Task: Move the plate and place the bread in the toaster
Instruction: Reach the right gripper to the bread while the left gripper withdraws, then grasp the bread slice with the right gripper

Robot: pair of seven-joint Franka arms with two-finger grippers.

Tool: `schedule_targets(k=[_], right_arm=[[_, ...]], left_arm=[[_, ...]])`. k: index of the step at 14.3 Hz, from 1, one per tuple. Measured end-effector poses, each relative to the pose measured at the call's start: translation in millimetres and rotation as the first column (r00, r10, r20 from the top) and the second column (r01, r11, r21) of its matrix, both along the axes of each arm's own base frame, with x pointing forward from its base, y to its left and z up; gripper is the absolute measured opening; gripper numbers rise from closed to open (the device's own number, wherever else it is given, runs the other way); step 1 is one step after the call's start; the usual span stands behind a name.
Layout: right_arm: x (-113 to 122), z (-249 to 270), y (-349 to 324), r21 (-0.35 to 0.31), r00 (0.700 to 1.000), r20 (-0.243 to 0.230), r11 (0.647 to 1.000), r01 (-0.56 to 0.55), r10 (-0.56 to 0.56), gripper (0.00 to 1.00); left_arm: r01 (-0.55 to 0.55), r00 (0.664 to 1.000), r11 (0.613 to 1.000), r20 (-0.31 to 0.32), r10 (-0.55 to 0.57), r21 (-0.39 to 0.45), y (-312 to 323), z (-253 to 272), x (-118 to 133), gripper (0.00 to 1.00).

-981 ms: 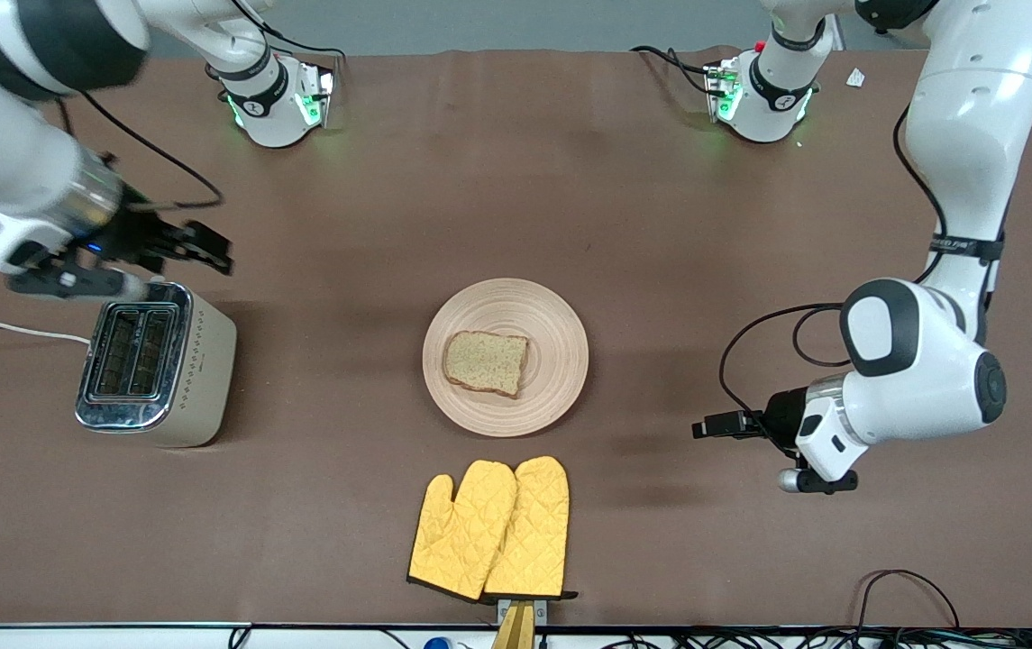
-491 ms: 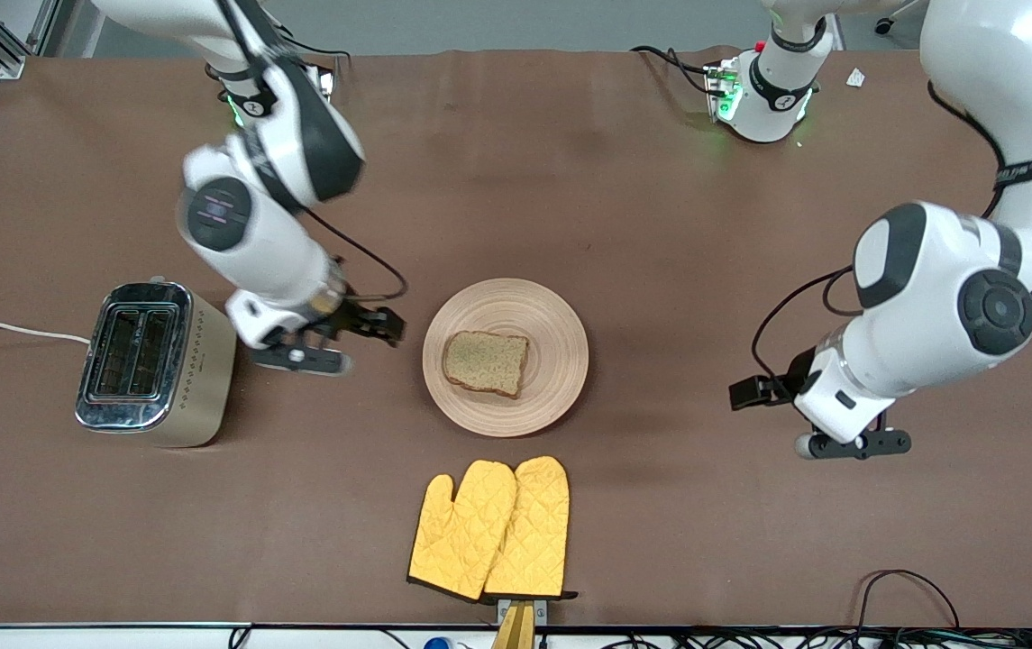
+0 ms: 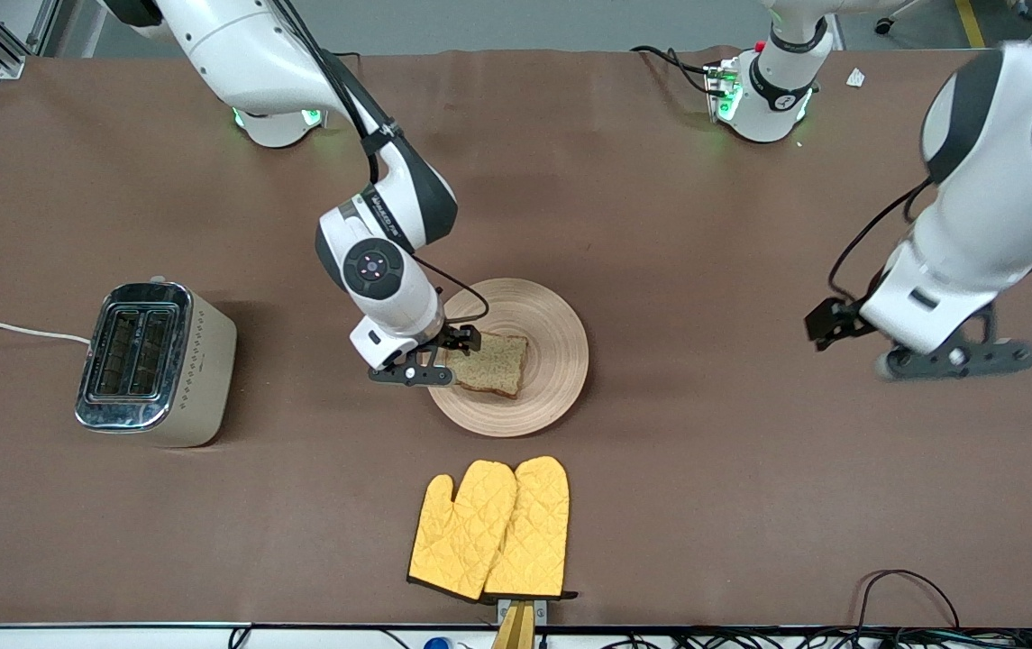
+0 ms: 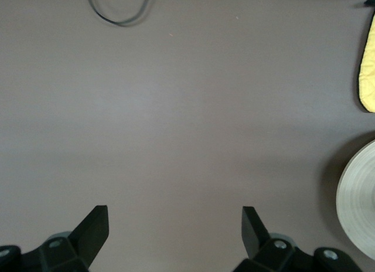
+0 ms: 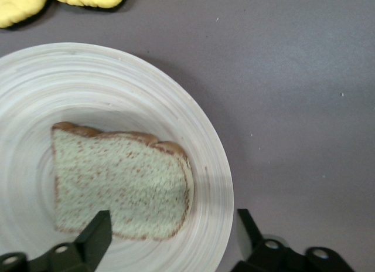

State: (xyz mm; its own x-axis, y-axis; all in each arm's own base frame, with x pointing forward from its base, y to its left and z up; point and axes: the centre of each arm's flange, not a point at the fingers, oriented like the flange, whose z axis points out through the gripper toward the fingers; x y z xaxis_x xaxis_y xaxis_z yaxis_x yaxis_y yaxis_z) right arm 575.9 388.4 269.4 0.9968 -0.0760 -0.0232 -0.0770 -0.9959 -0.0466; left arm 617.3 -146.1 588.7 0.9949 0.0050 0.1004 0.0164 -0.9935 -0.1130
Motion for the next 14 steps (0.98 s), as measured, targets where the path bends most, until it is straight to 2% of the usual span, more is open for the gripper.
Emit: schedule_targets(k=[2,3,5,9,11,12,13,14], right_arm=[[-1.5,-17.3,3.5,-0.024,1.000,0.011,1.000,0.003,-0.003,0.70],[-2.0,-24.4,4.4,-0.030,1.000,0.011,1.000,0.001,-0.001,0.70],[-3.0,-35.2,5.0,-0.037,1.000,0.007,0.999,0.000,0.000,0.57],[-3.4,-46.4,8.8,-0.030,1.000,0.018,1.000,0.006,-0.005,0.56],[-6.7,-52.9,14.1,-0.028,1.000,0.020,1.000,0.007,-0.006,0.43],[-7.6,-55.0,15.7,-0.028,1.000,0.022,1.000,0.005,-0.005,0.43],[-7.3,-55.2,15.9,-0.028,1.000,0.023,1.000,0.005,-0.004,0.37],[-6.5,-54.5,15.6,-0.028,1.000,0.025,1.000,0.006,-0.006,0.27]], left_arm=[[-0.001,1.000,1.000,0.008,0.001,0.015,2.3,27.0,-18.1,1.00],[0.004,1.000,1.000,0.013,-0.004,0.020,3.1,36.6,-24.7,1.00],[0.020,1.000,1.000,0.005,-0.020,0.024,6.6,49.4,-36.7,1.00],[0.026,0.999,0.999,-0.035,-0.026,-0.020,37.8,61.4,-53.8,1.00],[0.047,0.998,0.999,-0.048,-0.048,-0.029,55.1,64.6,-60.6,1.00],[0.056,0.997,0.998,-0.053,-0.058,-0.034,62.1,65.3,-64.1,1.00],[0.057,0.997,0.998,-0.058,-0.059,-0.036,67.3,65.4,-67.6,1.00],[0.052,0.996,0.998,-0.064,-0.054,-0.035,70.7,65.2,-70.8,1.00]])
